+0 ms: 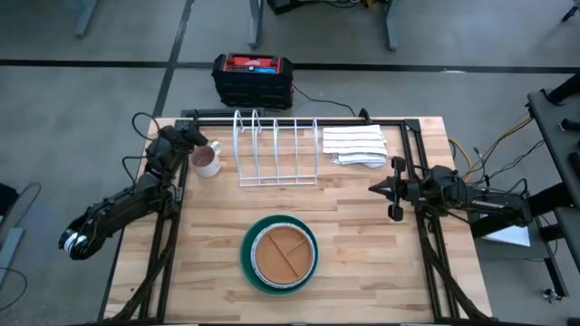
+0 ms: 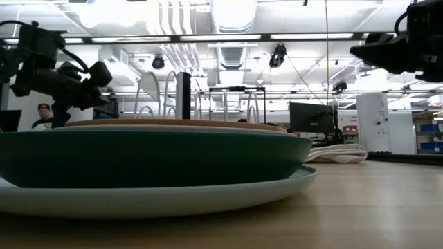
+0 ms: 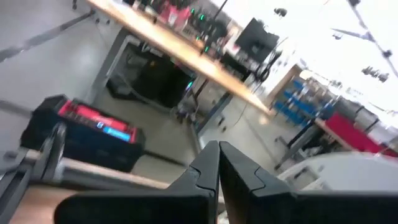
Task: Sort dishes
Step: Put the brown plate into the dishwasher rack
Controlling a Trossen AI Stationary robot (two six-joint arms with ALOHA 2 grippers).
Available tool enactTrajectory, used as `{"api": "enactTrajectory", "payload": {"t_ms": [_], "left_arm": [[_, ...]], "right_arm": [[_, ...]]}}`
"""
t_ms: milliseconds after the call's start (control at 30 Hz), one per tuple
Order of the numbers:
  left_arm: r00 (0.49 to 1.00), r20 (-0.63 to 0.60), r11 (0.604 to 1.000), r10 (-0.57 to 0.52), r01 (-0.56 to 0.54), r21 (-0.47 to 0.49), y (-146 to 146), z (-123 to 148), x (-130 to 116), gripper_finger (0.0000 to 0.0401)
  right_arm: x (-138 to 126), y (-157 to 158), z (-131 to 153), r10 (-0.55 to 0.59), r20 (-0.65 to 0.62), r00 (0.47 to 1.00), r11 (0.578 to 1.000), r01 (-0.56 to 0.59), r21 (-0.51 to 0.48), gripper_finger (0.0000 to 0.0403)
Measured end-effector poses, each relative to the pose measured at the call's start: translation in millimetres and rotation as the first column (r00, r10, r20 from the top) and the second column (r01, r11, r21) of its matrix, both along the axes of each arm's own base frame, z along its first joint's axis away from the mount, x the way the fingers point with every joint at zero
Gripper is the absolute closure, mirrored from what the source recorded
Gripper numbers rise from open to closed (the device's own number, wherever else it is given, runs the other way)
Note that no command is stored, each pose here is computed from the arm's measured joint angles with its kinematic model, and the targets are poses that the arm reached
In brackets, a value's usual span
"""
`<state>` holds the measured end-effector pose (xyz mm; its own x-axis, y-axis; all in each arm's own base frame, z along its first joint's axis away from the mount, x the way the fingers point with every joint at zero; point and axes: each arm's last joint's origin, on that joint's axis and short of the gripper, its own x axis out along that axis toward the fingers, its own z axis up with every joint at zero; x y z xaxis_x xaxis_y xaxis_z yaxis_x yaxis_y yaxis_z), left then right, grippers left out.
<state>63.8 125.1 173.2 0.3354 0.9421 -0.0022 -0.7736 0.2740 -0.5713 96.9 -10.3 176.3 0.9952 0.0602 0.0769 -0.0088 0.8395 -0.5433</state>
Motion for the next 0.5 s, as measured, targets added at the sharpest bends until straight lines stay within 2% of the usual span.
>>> {"api": "enactTrajectory", "payload": {"t_ms": [67, 167, 367, 500], "left_arm": [[1.000, 0.015, 1.000, 0.004, -0.004, 0.025, 0.0, 7.2, -0.1, 0.0401], [0.999, 0.032, 1.000, 0.009, -0.009, 0.005, 0.2, 10.3, -0.2, 0.0401], [0.974, 0.226, 1.000, 0.016, -0.011, -0.023, 1.5, 33.8, 1.0, 0.0401], [0.961, 0.277, 0.999, -0.005, 0.015, -0.033, 1.0, 58.2, 5.3, 0.0401]], "right_arm": [[0.0, 0.0, 0.5, 0.000, 0.005, 1.000, 1.000, 0.000, -0.002, 0.0403], [0.0, -0.2, 0.6, -0.003, 0.002, 1.000, 0.998, 0.002, 0.065, 0.0403], [0.0, -3.0, 0.0, -0.087, -0.010, 0.996, 0.974, 0.087, 0.209, 0.0403], [0.0, -3.3, -0.1, -0.099, -0.009, 0.995, 0.979, 0.099, 0.177, 0.0403]]}}
